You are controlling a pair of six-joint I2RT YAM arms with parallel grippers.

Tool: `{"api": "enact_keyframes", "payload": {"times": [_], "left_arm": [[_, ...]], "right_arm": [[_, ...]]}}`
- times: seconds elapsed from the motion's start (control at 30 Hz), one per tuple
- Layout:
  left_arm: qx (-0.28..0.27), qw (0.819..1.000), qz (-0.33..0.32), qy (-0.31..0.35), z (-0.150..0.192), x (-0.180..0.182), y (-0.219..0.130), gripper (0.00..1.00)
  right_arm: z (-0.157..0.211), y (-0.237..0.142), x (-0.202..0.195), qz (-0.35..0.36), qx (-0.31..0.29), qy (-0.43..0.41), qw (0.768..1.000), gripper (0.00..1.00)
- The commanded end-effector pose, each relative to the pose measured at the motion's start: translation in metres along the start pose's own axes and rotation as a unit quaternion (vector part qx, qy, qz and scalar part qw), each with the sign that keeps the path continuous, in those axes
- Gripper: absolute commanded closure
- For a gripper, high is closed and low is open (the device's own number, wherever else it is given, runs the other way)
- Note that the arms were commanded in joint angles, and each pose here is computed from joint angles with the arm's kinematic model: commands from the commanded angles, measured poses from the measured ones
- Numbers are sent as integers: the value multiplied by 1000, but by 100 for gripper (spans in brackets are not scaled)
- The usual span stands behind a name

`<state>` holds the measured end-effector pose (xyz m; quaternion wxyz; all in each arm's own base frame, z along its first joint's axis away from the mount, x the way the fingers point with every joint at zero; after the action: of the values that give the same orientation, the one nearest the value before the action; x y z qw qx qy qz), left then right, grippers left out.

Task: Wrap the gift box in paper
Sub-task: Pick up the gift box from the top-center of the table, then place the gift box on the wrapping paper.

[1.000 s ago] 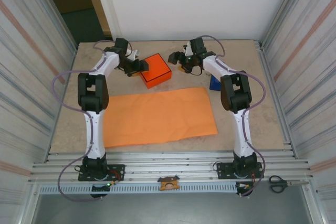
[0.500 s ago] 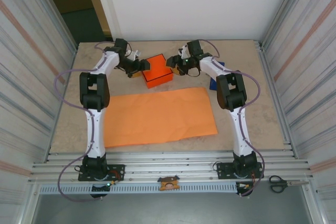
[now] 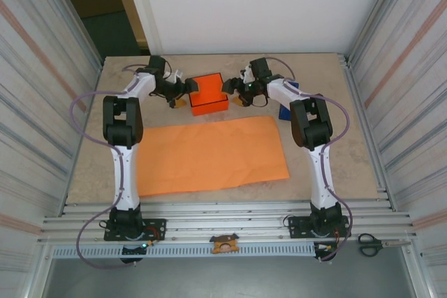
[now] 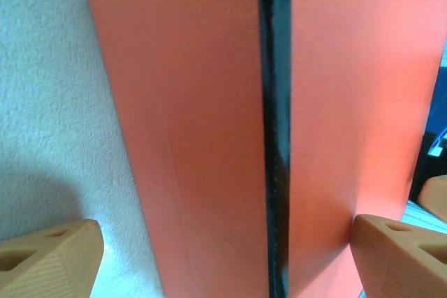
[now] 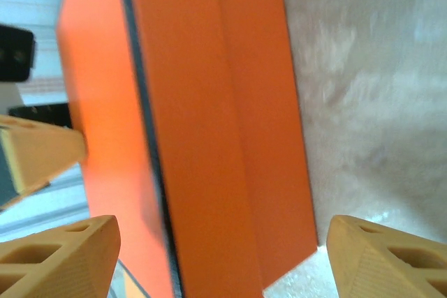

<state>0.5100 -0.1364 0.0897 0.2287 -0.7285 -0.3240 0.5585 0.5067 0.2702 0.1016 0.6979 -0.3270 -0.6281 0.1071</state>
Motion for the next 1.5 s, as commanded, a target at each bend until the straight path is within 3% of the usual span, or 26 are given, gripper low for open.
{"api": "enact_keyframes", "payload": {"times": [0.0, 0.43, 0.6, 0.83, 1.1, 1.17, 1.47], "left_arm": [[-23, 1000, -5, -8, -7, -6, -11, 9], [-30, 999, 6, -15, -8, -11, 10, 11], [-29, 999, 29, 1, -9, -23, 16, 15], [-27, 996, 70, 51, -4, -57, 11, 26], [-56, 991, 91, 79, 2, -93, -24, 27], [-58, 991, 96, 79, 7, -100, -32, 27], [-50, 992, 87, 72, 65, -117, -54, 27]], "right_arm": [[-18, -2, 16, -10, -13, -24, 1000, 23], [-15, 30, 15, -25, 27, -16, 999, 24], [-4, 33, 24, -40, 58, -15, 997, 30], [11, 11, 64, -70, 57, -32, 995, 36], [35, -25, 92, -99, 23, -37, 994, 36], [47, -27, 84, -93, 27, -27, 995, 36], [102, -48, 79, -79, 39, -30, 996, 36]]}}
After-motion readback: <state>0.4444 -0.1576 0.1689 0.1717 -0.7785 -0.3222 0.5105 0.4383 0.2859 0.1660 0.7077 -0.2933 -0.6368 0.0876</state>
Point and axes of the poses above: each hand's point on the last joint's axis, 136 mm out from that joint toward the fingers, its own y axis out along the fingers, its own x axis along the line the jaws close on, z = x × y, the point moved 4 cm from there along -y, back along the fingers, and after that the axes turned 12 degrees about y, right-handed, at the moved point
